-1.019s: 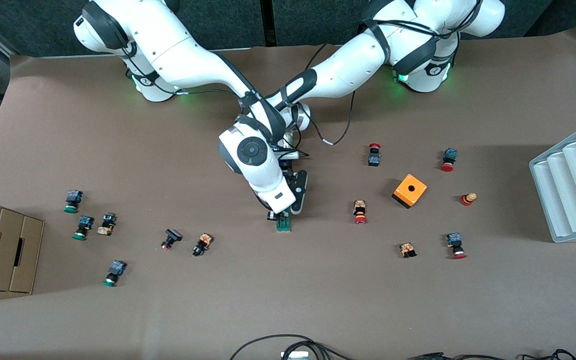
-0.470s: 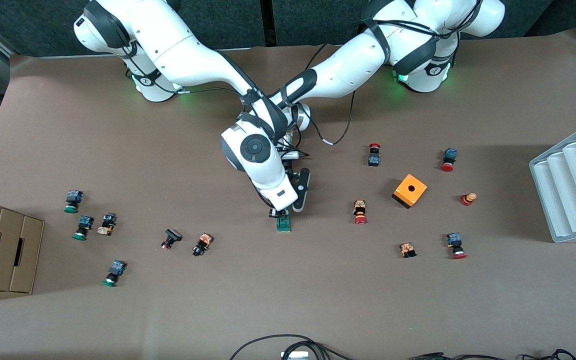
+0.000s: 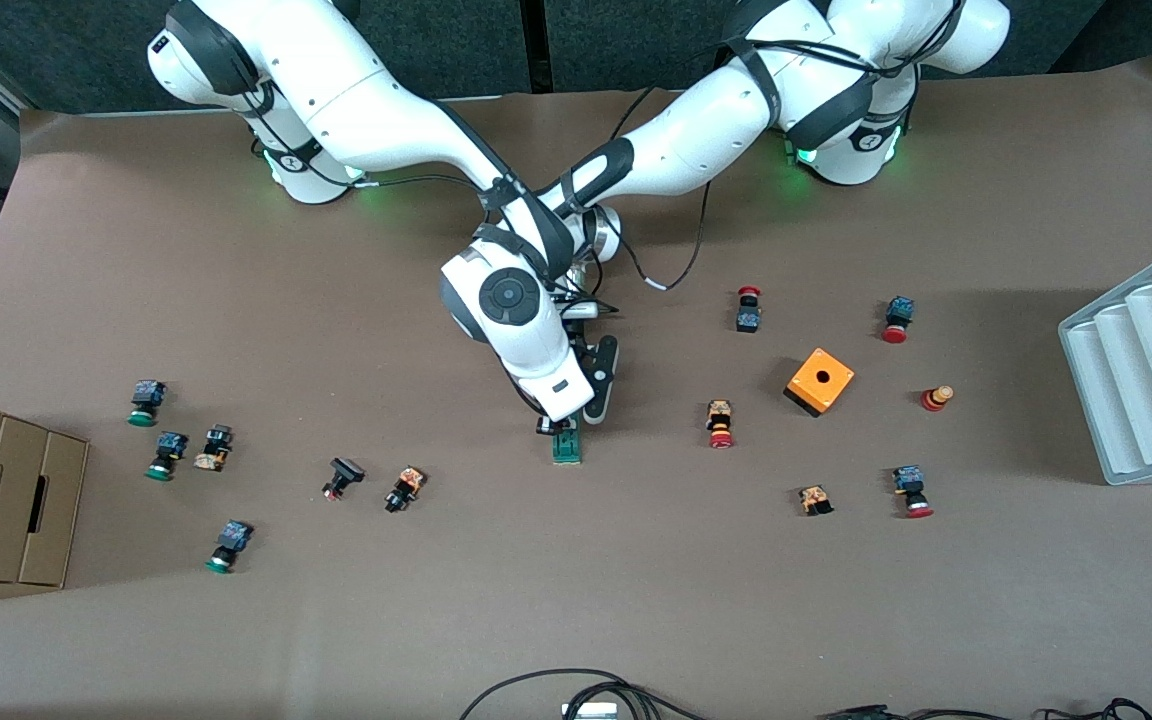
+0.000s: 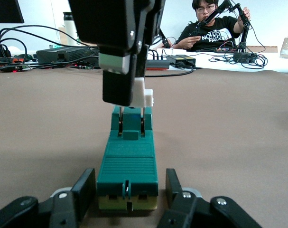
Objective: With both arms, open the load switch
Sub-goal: 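Press the white handle down flat with the left gripper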
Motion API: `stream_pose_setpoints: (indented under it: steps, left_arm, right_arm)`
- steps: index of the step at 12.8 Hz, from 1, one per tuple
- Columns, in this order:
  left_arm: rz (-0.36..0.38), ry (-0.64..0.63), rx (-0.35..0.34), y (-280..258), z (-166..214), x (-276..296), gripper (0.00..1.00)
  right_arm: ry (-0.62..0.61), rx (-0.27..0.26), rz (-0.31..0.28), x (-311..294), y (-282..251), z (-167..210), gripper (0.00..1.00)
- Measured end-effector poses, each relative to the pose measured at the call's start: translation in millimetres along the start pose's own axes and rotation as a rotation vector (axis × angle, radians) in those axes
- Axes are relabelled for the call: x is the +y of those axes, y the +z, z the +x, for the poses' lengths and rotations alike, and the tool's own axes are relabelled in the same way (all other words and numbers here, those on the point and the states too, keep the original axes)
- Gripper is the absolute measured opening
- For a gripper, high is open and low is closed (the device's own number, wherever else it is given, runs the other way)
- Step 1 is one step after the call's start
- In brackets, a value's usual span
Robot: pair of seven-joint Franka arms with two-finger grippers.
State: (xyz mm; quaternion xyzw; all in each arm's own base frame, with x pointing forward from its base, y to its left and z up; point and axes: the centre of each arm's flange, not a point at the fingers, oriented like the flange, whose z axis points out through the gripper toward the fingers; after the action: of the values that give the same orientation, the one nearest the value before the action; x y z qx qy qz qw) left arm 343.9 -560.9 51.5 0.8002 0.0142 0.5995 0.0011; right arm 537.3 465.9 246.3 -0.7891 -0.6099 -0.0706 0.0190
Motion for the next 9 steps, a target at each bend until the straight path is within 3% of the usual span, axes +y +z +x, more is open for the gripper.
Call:
stream_pose_setpoints:
  steps: [9]
  left_arm:
    - [0.0, 0.0, 0.0, 0.0, 0.0, 0.0, 0.68]
  right_arm:
    - [0.033, -0.01, 0.011, -7.1, 4.8, -1.8, 0.37]
